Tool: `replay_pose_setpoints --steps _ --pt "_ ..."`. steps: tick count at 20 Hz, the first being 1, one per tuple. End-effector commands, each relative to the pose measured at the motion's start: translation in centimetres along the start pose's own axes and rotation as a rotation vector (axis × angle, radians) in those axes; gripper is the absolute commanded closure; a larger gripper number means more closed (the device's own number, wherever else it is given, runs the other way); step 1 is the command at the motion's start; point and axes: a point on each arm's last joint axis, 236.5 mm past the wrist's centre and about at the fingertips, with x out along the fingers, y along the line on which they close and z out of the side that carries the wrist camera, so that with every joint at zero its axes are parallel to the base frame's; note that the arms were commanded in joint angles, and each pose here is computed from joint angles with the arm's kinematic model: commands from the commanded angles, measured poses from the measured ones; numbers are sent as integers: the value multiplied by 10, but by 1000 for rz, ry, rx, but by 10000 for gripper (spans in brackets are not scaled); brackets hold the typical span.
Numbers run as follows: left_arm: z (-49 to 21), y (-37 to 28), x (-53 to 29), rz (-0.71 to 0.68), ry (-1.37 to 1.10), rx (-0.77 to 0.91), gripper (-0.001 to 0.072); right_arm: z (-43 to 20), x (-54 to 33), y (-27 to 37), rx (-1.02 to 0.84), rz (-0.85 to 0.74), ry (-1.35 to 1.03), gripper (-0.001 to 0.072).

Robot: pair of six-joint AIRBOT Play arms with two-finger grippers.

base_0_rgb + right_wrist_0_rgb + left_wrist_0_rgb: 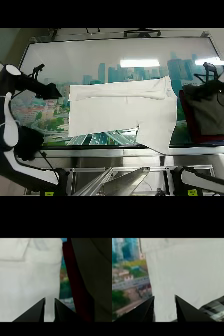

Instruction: Fold the shirts.

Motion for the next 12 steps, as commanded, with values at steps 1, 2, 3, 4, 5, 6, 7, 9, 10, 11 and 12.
replay_pose_setpoints --steps 1,2,3,4,5,6,7,9,10,11,12 --pt "-75 6 19 -13 48 -89 416 -85 -7 -18 130 -29 71 486" --pt "-98 9 32 -19 66 -128 416 -105 -5 -25 188 -35 81 353" --pt "-119 13 47 -20 78 -166 416 -123 -3 -31 229 -39 85 337" --pt "-138 16 61 -18 85 -201 415 -137 -1 -37 260 -44 82 337" --pt "-153 17 75 -21 84 -233 416 -147 0 -40 287 -43 78 337" --pt "-164 15 88 -36 76 -267 415 -152 1 -42 308 -34 73 337" --pt "-171 14 98 -46 66 -287 415 -155 1 -41 317 -20 68 337" --pt "-178 15 113 -59 47 -307 415 -161 2 -36 319 17 81 337" --pt "-178 19 117 -49 32 -317 415 -163 2 -33 322 32 90 337" --pt "-178 21 119 -40 22 -314 415 -164 2 -29 325 46 95 338" --pt "-176 23 119 -33 12 -314 415 -162 2 -25 331 63 92 338"
